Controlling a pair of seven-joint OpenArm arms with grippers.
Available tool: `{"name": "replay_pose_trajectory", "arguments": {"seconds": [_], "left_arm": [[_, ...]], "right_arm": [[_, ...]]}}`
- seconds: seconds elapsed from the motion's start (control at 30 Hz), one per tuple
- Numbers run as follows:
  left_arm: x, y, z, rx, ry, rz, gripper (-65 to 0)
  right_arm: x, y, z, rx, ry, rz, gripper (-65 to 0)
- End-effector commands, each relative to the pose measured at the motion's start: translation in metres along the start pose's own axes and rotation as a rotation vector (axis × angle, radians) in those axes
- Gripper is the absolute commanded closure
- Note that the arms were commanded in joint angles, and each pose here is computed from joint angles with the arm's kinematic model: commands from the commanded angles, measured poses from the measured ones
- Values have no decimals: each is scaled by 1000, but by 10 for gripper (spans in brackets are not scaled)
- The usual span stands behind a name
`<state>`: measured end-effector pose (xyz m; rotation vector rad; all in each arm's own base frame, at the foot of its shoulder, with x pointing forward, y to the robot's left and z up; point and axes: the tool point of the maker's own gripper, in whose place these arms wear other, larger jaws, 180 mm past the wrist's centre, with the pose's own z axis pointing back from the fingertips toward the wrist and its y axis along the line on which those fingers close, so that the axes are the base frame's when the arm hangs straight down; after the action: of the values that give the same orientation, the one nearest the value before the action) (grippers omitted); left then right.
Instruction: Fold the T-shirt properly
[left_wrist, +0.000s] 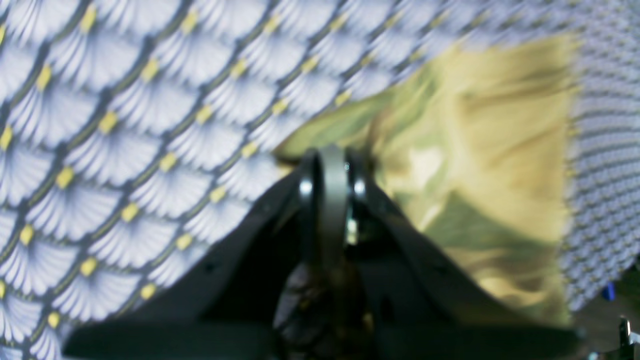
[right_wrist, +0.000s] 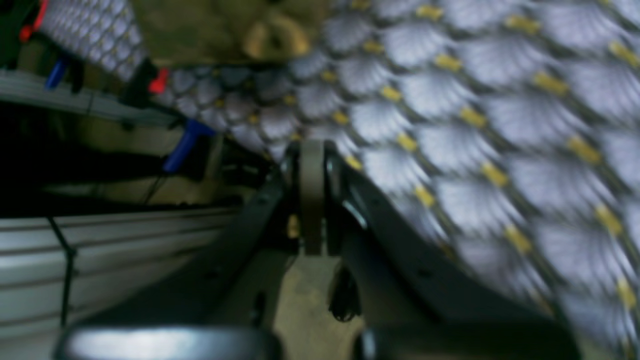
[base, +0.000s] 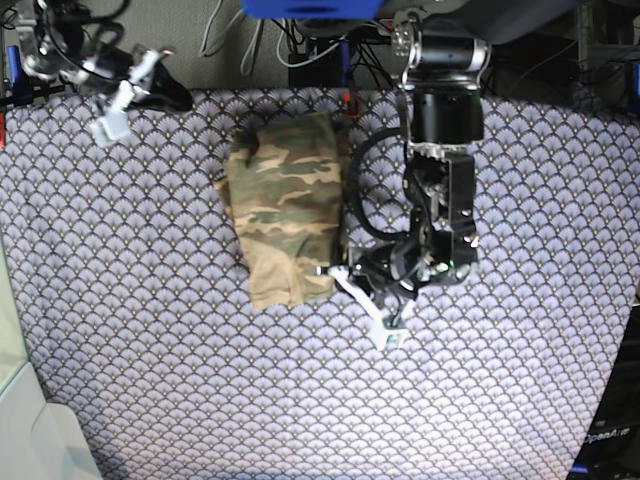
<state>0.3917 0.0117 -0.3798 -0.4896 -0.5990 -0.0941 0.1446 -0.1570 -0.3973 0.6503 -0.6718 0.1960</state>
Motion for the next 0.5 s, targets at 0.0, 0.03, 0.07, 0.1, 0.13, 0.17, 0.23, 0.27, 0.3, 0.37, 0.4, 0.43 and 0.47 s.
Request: {"name": "replay_pose_trajectory", "arguments": {"seconds": [0.0,0.03,0.07,0.1,0.13,0.17,0.23,0.27,0.3,0.37,0.4,0.43,0.47], "left_arm": [[23,-7,8,-12,-57,-19,-13],[27,-4,14,-2,-66,-29,-13],[31,0,22,11,-76,-36,-13],[37,17,38,53,-89,-40,-13],[41,30,52,86,-97,-40,-13],[35,43,63,117,-84,-31,-13],[27,68,90,187,-74,-18,-12],[25,82,105,229,-75,-20,-11],[15,94,118,272,-56,-21,-11],[-3,113,144,348,-36,-35,-11],[-12,120,155,383,-29,-49,-11],[-23,128,169,422,-20,-68,-11],[-35,132,180,455,-6,-92,-11]], "right_arm": [[11,-7,13,-17,-36,22,0],[9,-12,20,-40,-40,14,0],[7,-20,29,-72,-42,5,0],[2,-27,40,-107,-38,-7,0],[-2,-34,51,-142,-38,-20,0],[-7,-39,60,-172,-36,-32,0],[-15,-46,75,-226,-49,-68,0],[-18,-49,82,-253,-57,-83,0],[-23,-51,88,-276,-64,-106,0],[-33,-50,95,-311,-86,-153,0],[-38,-51,99,-333,-89,-171,0],[-46,-52,104,-361,-78,-178,0],[-56,-52,106,-391,-63,-183,0]]}}
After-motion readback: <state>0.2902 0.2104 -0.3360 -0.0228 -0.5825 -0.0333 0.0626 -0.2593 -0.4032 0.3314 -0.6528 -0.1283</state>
